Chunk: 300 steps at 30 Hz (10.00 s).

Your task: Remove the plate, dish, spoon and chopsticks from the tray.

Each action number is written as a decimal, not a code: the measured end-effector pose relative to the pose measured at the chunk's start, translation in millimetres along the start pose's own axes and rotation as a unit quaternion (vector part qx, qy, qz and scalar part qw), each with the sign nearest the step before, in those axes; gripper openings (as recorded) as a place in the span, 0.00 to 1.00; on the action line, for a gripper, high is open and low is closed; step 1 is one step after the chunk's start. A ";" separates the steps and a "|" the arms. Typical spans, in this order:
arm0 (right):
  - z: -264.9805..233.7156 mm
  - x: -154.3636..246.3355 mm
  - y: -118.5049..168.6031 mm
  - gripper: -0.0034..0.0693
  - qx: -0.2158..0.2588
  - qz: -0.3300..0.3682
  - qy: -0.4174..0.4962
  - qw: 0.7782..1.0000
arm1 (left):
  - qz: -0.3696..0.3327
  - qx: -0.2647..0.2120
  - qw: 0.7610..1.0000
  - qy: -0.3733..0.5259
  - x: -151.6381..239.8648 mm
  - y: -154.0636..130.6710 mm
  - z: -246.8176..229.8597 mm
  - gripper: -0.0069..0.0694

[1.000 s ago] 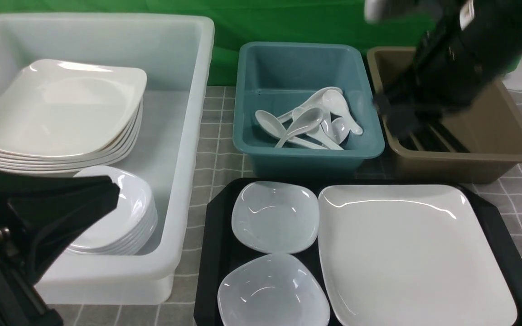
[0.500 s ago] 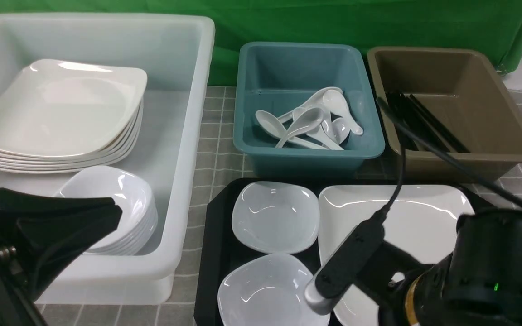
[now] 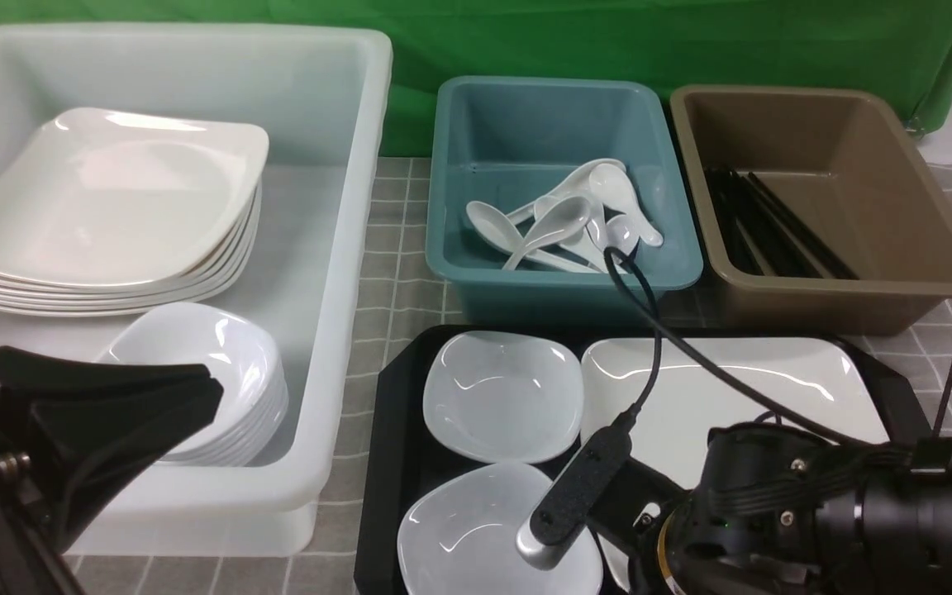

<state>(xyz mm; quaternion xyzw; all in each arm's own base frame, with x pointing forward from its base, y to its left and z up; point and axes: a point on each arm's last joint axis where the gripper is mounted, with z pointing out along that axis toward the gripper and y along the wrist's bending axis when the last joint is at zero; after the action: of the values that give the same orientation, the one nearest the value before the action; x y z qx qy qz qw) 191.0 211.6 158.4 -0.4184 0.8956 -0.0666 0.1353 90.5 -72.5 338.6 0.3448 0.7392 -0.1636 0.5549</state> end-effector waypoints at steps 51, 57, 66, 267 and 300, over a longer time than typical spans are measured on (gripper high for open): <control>-186.5 7.1 0.5 0.13 0.044 -0.009 -0.072 0.996 | 0.015 -0.011 1.000 0.007 0.6 2.0 -0.4 0.10; -244.6 -10.9 2.0 0.13 0.027 -0.050 -0.173 0.983 | -0.015 -0.042 0.999 0.030 -8.6 7.8 -15.6 0.10; -322.3 -45.1 -10.6 0.13 0.076 -0.214 -0.343 0.912 | -0.084 -0.136 0.987 0.004 1.6 13.1 -68.6 0.10; -281.2 183.2 -73.8 0.12 -0.010 0.132 -0.314 0.940 | 0.379 0.250 0.836 0.308 52.7 -116.0 192.6 0.12; -286.7 176.6 -70.8 0.12 -0.033 0.130 -0.358 0.924 | 0.120 -0.045 0.889 0.440 58.1 115.8 156.5 0.12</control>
<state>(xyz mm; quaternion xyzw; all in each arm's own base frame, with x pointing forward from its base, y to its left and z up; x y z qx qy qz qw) 49.0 32.4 415.6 -0.2984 0.8357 0.1354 0.4407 272.9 -69.1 249.0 0.4417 0.8673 0.1060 0.2036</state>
